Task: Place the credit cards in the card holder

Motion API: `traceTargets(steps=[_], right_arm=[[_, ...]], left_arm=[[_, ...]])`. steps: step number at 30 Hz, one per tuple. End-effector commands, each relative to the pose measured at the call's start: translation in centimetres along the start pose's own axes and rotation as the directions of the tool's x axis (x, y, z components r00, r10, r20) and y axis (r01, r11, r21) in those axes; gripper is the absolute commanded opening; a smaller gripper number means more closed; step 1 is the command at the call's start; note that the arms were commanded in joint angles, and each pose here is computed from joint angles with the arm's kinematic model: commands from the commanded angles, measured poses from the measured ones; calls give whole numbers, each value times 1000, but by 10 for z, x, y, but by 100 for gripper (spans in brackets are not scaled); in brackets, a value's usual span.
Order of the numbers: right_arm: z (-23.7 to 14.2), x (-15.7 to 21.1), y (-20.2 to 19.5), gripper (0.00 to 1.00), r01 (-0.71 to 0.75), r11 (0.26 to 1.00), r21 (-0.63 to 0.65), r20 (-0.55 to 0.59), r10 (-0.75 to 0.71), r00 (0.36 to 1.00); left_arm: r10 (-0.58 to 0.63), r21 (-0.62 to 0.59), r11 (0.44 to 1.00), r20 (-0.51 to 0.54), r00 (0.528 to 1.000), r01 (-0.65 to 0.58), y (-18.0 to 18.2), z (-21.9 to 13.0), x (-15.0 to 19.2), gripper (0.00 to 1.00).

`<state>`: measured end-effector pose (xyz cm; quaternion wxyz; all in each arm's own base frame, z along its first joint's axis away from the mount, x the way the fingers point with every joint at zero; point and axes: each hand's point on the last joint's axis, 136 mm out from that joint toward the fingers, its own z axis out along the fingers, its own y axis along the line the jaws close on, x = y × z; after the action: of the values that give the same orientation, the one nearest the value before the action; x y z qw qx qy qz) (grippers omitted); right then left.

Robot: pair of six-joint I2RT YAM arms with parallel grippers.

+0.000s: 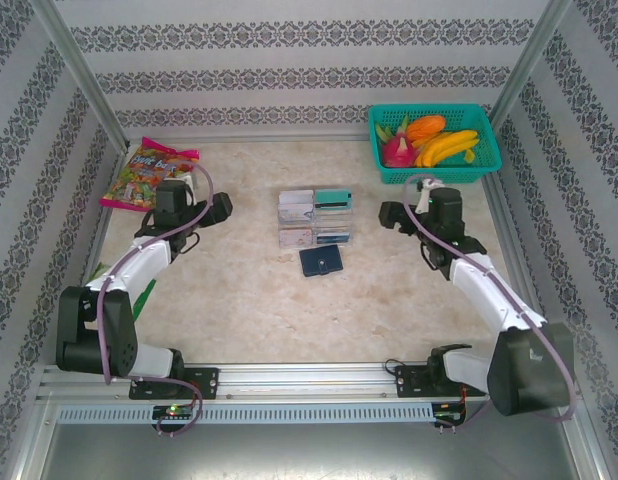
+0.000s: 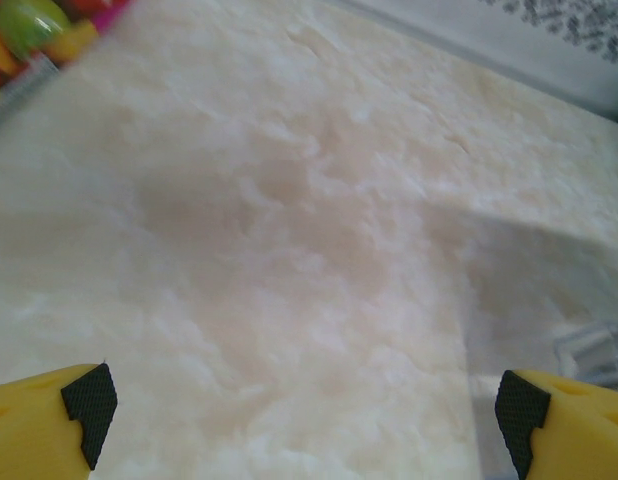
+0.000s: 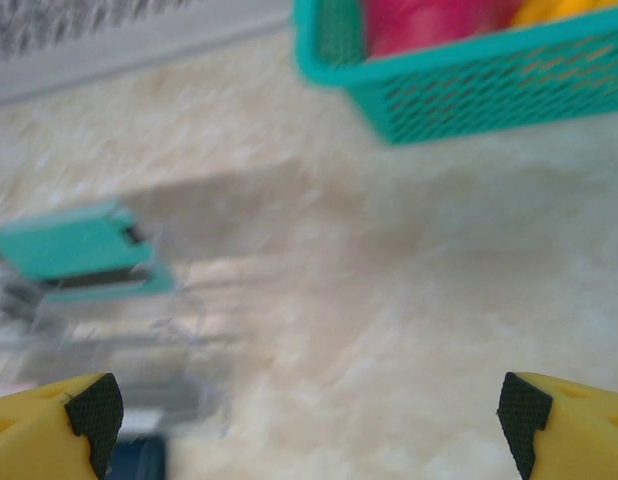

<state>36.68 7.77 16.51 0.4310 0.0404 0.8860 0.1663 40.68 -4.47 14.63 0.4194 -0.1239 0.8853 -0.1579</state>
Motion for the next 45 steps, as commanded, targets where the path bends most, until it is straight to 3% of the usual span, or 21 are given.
traceTargets(steps=[1, 5, 11, 16, 17, 21, 23, 30, 35, 45], right_arm=[[2, 20, 35, 98, 22, 995, -97, -148, -36, 988], [10, 36, 55, 98, 110, 986, -123, -239, -137, 961], [11, 64, 72, 98, 147, 975, -164, -315, -194, 929], [9, 103, 95, 90, 124, 966, -228, -404, -210, 890], [10, 112, 100, 88, 124, 965, -232, -419, -214, 883], [19, 138, 118, 62, 127, 972, -200, -488, -211, 847], [23, 147, 130, 53, 152, 969, -197, -499, -233, 835], [41, 162, 141, 51, 171, 975, -145, -520, -222, 825], [53, 152, 148, 45, 230, 968, -96, -523, -246, 816], [58, 165, 137, 39, 357, 934, -24, -570, -306, 762]], left_arm=[[-29, 89, 995, -84, 996, 37, -32, -2, 16, 99], [25, 148, 989, -176, 984, 2, -62, 1, 44, 99], [94, 157, 986, -218, 971, -60, -82, -16, 73, 99], [124, 188, 979, -243, 962, -79, -93, -27, 90, 99], [128, 183, 980, -249, 960, -83, -92, -27, 94, 99], [82, 101, 993, -263, 961, -57, -76, -17, 101, 99], [68, 129, 991, -276, 959, -33, -82, -12, 103, 99], [76, 132, 990, -263, 962, -42, -84, -12, 99, 99], [75, 135, 990, -271, 960, -39, -84, -9, 101, 99], [79, 137, 990, -266, 961, -43, -85, -8, 100, 99]])
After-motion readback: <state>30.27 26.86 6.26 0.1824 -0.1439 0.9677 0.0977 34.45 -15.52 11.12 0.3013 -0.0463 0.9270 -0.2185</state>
